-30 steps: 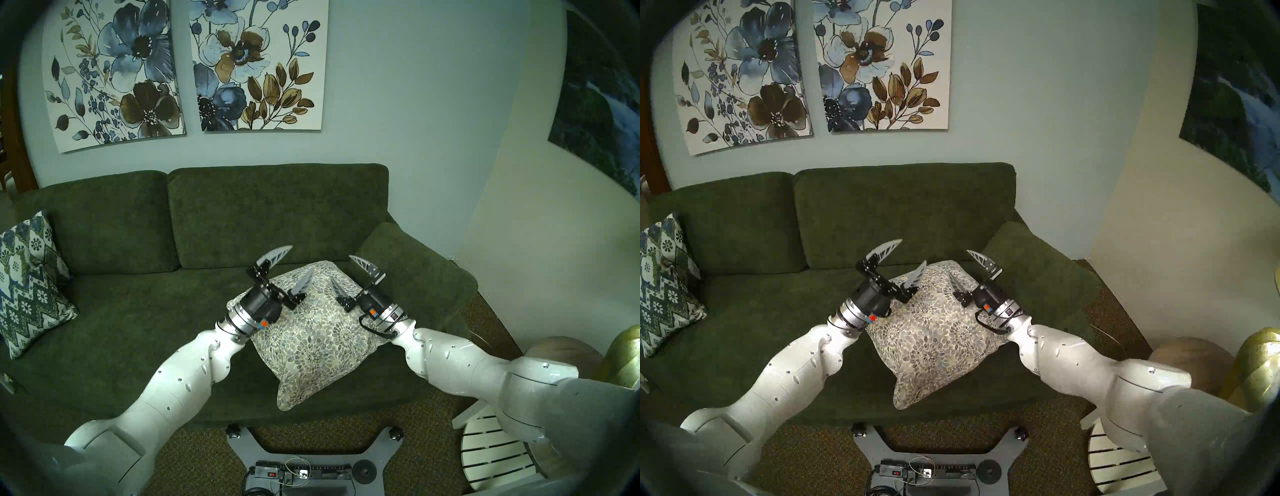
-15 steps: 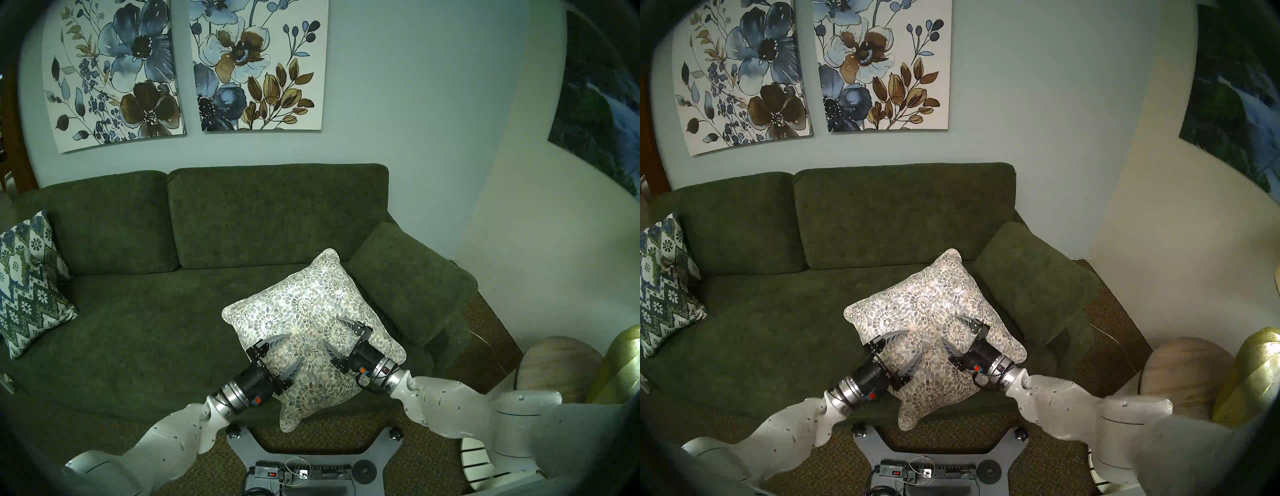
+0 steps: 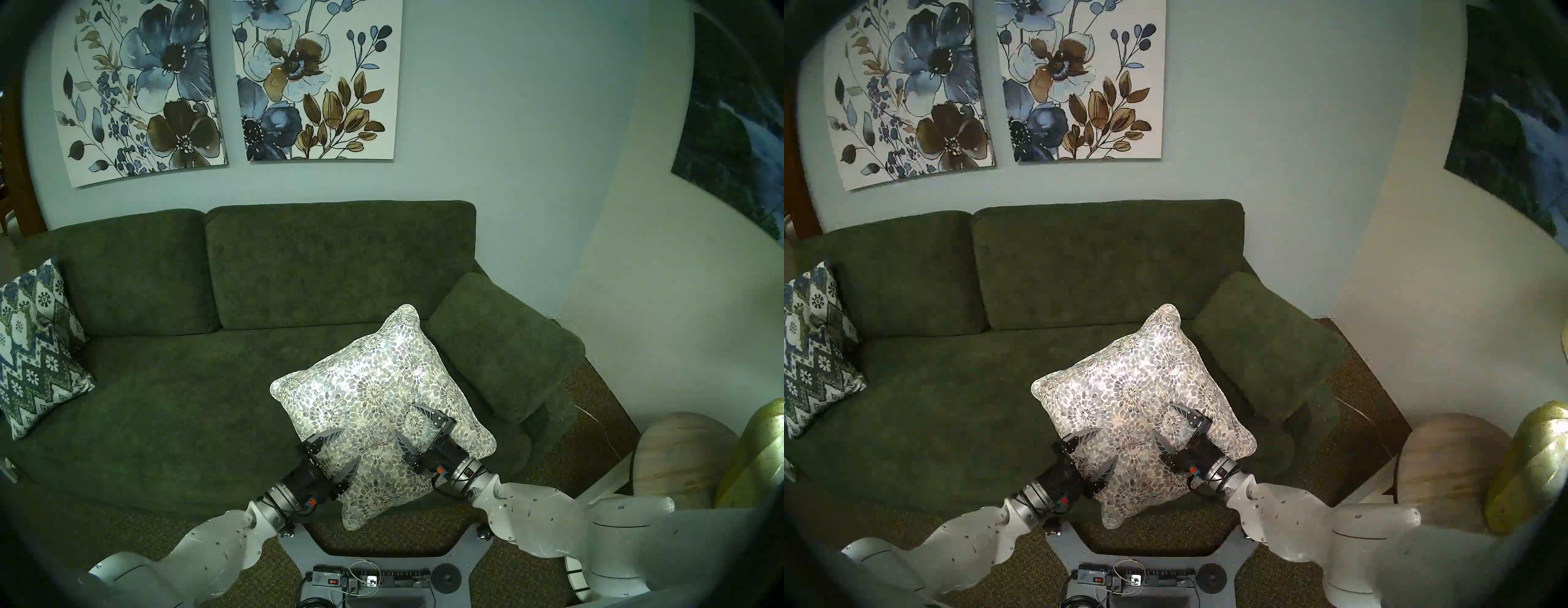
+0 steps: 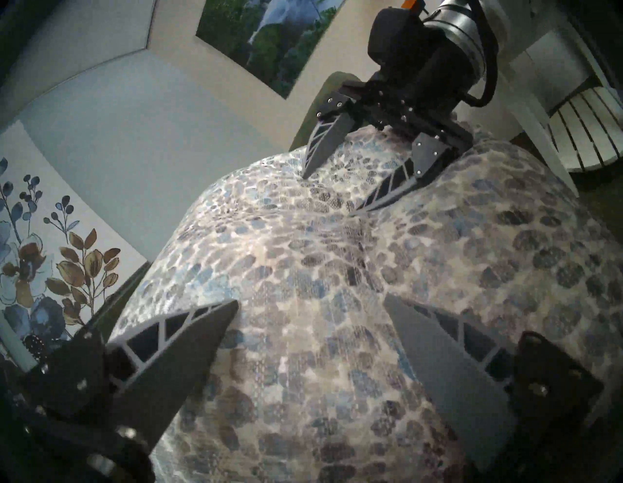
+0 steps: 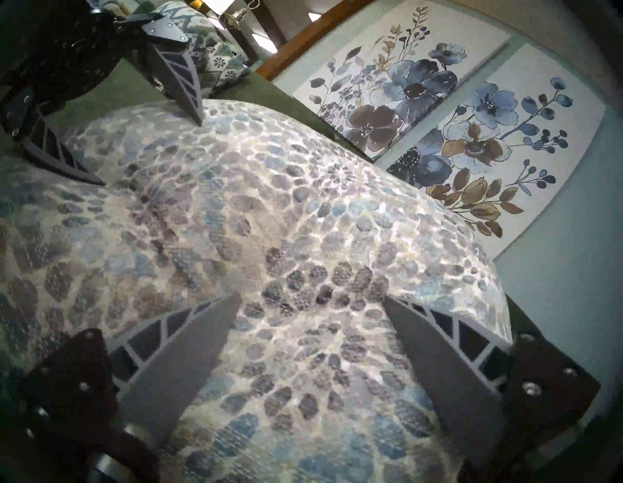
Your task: Fluff a cushion
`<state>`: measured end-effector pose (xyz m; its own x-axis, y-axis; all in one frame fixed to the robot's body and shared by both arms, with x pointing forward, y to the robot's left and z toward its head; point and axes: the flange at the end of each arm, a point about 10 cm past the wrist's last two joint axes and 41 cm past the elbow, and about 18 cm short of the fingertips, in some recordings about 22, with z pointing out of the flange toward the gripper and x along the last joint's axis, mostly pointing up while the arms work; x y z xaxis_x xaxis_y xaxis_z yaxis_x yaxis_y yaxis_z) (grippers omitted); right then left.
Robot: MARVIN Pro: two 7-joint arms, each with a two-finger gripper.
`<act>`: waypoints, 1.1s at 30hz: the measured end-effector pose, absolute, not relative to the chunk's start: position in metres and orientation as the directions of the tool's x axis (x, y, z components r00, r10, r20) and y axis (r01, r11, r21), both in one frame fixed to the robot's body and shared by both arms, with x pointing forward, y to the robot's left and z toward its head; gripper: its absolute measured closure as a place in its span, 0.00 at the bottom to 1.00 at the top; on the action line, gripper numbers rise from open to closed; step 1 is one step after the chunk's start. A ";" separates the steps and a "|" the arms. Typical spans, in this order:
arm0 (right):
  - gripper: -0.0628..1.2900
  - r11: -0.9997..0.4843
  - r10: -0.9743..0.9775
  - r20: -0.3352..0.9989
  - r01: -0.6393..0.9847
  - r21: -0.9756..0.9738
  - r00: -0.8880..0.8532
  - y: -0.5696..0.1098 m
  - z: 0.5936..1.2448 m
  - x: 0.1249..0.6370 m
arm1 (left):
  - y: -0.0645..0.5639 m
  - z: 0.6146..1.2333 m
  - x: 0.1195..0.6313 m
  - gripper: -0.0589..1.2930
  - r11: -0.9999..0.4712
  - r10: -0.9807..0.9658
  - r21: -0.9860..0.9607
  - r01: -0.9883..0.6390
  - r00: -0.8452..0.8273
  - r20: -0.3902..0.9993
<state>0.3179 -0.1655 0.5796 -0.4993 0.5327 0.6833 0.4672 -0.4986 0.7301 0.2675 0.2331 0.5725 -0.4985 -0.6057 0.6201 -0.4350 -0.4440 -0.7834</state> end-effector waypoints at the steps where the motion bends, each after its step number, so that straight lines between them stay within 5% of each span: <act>1: 0.11 -0.502 0.534 0.684 0.465 0.729 -0.497 -0.165 0.579 0.318 | 0.233 0.572 0.268 0.06 -0.445 -0.607 -0.782 -0.436 -0.495 0.621; 10: 0.11 -0.530 0.540 0.685 0.434 0.729 -0.489 -0.168 0.582 0.323 | 0.230 0.577 0.286 0.06 -0.468 -0.597 -0.776 -0.423 -0.496 0.630; 33: 0.08 -0.595 0.448 0.606 0.287 0.751 -0.658 -0.153 0.675 0.425 | 0.214 0.732 0.406 0.06 -0.605 -0.487 -0.795 -0.036 -0.773 0.406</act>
